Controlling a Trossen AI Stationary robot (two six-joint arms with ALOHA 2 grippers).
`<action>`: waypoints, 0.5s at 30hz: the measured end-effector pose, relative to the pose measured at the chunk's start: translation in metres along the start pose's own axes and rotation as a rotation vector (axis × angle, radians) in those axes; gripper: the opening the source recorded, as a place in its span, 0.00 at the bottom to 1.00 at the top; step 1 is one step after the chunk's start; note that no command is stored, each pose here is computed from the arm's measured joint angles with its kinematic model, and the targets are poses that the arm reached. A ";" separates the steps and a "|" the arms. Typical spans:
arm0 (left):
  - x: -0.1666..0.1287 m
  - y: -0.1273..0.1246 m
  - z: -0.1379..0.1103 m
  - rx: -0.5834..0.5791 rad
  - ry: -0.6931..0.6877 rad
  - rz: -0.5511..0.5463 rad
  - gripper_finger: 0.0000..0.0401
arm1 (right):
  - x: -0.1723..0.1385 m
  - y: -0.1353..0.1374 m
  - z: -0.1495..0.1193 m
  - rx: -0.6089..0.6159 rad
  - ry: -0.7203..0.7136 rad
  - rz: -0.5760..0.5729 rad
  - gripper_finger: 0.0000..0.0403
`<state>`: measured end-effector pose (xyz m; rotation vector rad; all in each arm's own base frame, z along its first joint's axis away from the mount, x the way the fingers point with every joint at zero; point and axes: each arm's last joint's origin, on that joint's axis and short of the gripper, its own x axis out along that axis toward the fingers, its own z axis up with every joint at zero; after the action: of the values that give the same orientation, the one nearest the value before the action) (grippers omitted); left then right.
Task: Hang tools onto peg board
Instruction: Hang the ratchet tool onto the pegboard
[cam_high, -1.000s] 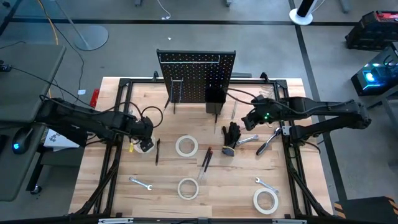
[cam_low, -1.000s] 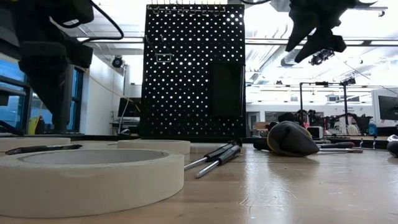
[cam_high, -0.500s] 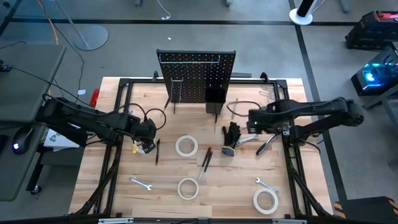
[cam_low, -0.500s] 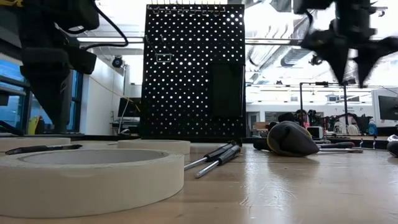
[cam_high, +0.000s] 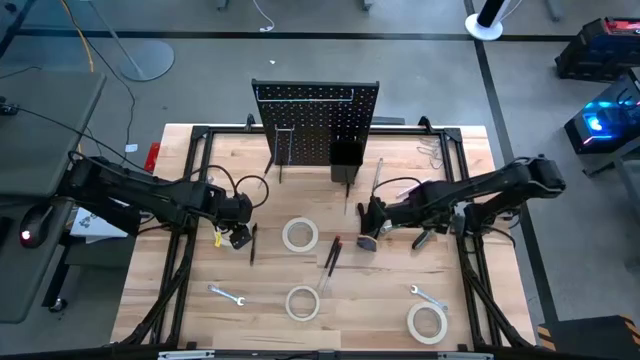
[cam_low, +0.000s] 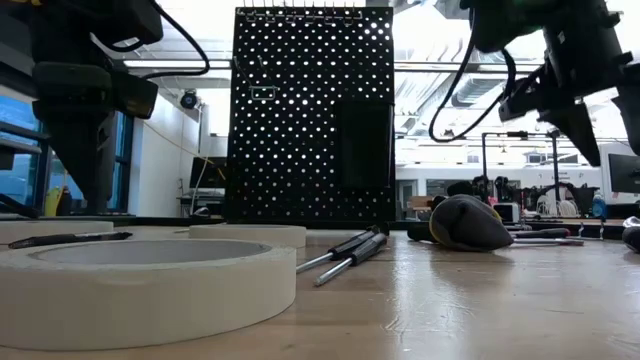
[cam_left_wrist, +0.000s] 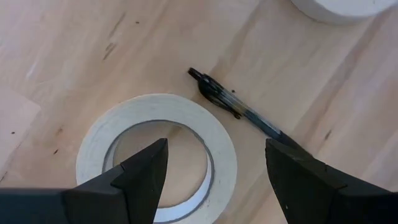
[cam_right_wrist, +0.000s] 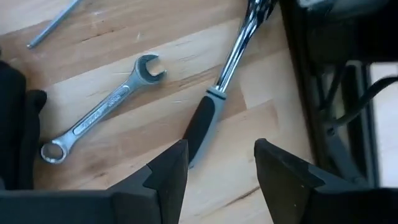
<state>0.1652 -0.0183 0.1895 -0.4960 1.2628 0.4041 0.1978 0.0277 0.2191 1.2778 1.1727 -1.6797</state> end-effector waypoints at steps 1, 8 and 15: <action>0.000 0.000 0.000 0.016 0.006 -0.006 0.64 | 0.006 0.004 -0.003 0.015 0.015 0.003 0.44; 0.000 0.000 -0.001 0.044 0.017 -0.003 0.64 | 0.065 0.005 -0.006 0.254 0.090 -0.013 0.44; -0.001 0.003 -0.004 0.066 0.040 0.017 0.64 | 0.070 -0.004 0.003 0.306 0.060 0.022 0.44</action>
<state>0.1602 -0.0174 0.1893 -0.4395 1.3158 0.3676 0.1754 0.0257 0.1527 1.5293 0.9561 -1.8669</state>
